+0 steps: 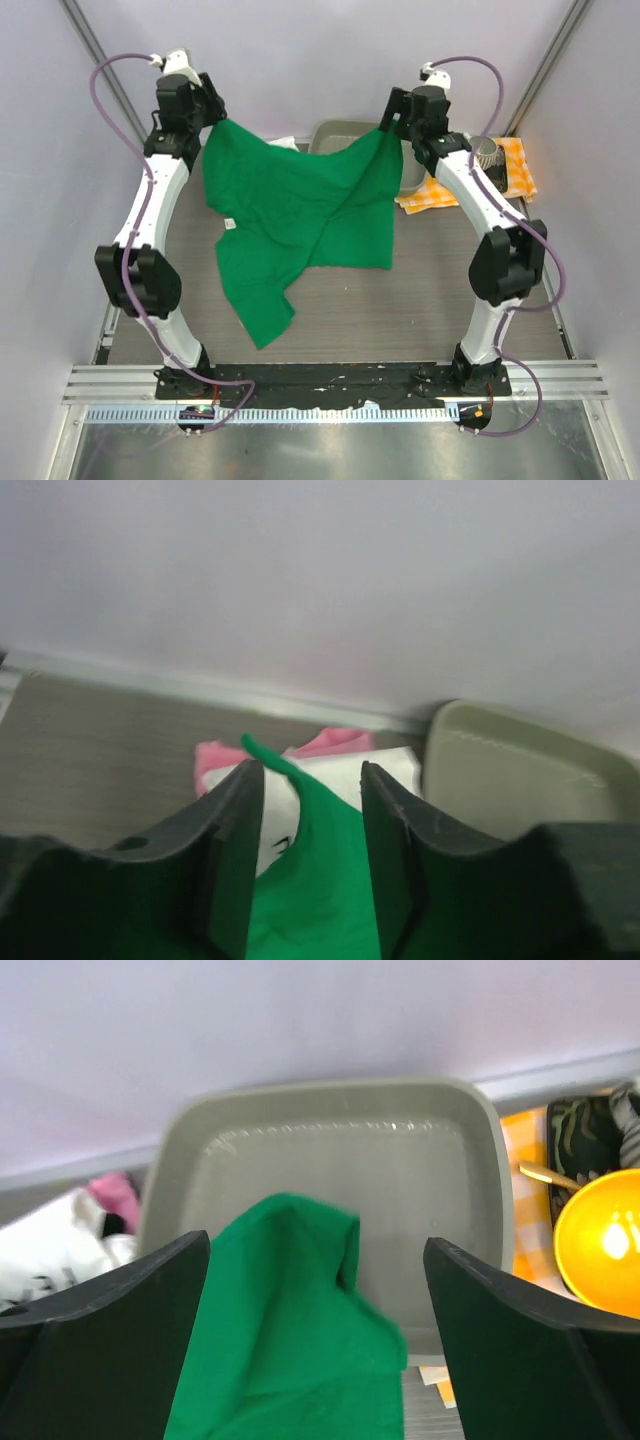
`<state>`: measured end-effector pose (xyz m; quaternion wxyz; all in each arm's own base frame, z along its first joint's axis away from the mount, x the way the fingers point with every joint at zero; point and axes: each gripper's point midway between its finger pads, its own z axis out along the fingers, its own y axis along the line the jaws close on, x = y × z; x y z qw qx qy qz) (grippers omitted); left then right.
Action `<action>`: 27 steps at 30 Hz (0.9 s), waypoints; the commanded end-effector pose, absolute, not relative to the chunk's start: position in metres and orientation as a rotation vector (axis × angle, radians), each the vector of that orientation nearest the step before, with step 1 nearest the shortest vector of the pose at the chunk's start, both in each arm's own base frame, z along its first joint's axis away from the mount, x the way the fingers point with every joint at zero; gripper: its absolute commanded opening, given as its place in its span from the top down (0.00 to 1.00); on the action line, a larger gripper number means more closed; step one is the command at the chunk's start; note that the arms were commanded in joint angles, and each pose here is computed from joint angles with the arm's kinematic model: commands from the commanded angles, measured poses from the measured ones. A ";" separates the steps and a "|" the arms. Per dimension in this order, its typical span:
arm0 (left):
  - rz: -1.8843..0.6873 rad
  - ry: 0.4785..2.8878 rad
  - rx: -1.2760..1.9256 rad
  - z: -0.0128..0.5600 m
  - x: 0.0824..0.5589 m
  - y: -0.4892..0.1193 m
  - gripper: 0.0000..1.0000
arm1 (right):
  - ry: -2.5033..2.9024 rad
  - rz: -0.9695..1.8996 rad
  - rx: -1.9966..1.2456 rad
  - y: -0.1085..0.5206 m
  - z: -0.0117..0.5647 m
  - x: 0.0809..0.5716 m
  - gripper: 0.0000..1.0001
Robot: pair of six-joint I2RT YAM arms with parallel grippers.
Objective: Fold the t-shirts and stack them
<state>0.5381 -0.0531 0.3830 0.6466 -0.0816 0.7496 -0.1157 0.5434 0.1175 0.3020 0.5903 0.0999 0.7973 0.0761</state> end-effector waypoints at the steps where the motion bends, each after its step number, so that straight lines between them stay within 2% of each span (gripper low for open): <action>1: 0.030 1.852 -0.424 0.304 0.554 0.003 0.45 | 1.901 0.174 0.270 0.116 0.286 0.552 0.03; 2: 0.083 1.880 -0.478 0.294 0.548 0.011 0.41 | 1.921 0.169 0.272 0.114 0.272 0.546 0.03; 6: 0.263 1.824 -0.705 0.314 0.514 0.046 0.40 | 1.863 0.175 0.297 0.105 0.292 0.511 0.02; 7: 0.263 1.817 -0.701 0.323 0.506 0.039 0.39 | 1.889 0.150 0.297 0.102 0.281 0.498 0.02; 8: 0.254 1.804 -0.694 0.340 0.489 0.035 0.39 | 1.848 0.162 0.289 0.101 0.304 0.480 0.02; 9: 0.237 1.796 -0.679 0.351 0.477 0.027 0.39 | 1.868 0.170 0.259 0.110 0.302 0.466 0.02; 10: 0.206 1.823 -0.641 0.349 0.467 0.005 0.18 | 1.901 0.171 0.230 0.116 0.291 0.451 0.02; 12: 0.104 1.858 -0.578 0.362 0.427 -0.023 0.16 | 1.942 0.202 0.181 0.127 0.290 0.419 0.02; 13: 0.018 1.978 -0.510 0.325 0.410 -0.059 0.16 | 1.999 0.229 0.117 0.146 0.275 0.401 0.01; 14: -0.066 1.957 -0.495 0.336 0.384 -0.070 0.16 | 2.059 0.243 0.082 0.151 0.263 0.383 0.01; 15: -0.133 2.004 -0.435 0.319 0.367 -0.096 0.16 | 2.107 0.268 0.069 0.158 0.251 0.371 0.01; 16: -0.181 2.082 -0.430 0.282 0.349 -0.110 0.10 | 2.179 0.280 0.022 0.166 0.226 0.356 0.01; 19: -0.308 2.156 -0.393 0.249 0.306 -0.138 0.10 | 2.322 0.300 -0.076 0.179 0.176 0.320 0.00; 20: -0.285 2.228 -0.396 0.211 0.291 -0.138 0.10 | 2.335 0.315 -0.087 0.182 0.168 0.315 0.00; 21: -0.327 2.229 -0.378 0.206 0.279 -0.144 0.10 | 2.338 0.339 -0.086 0.186 0.163 0.310 0.00; 23: -0.385 2.269 -0.384 0.172 0.266 -0.154 0.10 | 2.357 0.384 -0.095 0.192 0.141 0.303 0.01; 27: -0.475 2.299 -0.357 0.139 0.260 -0.173 0.10 | 2.391 0.411 -0.081 0.199 0.107 0.302 0.00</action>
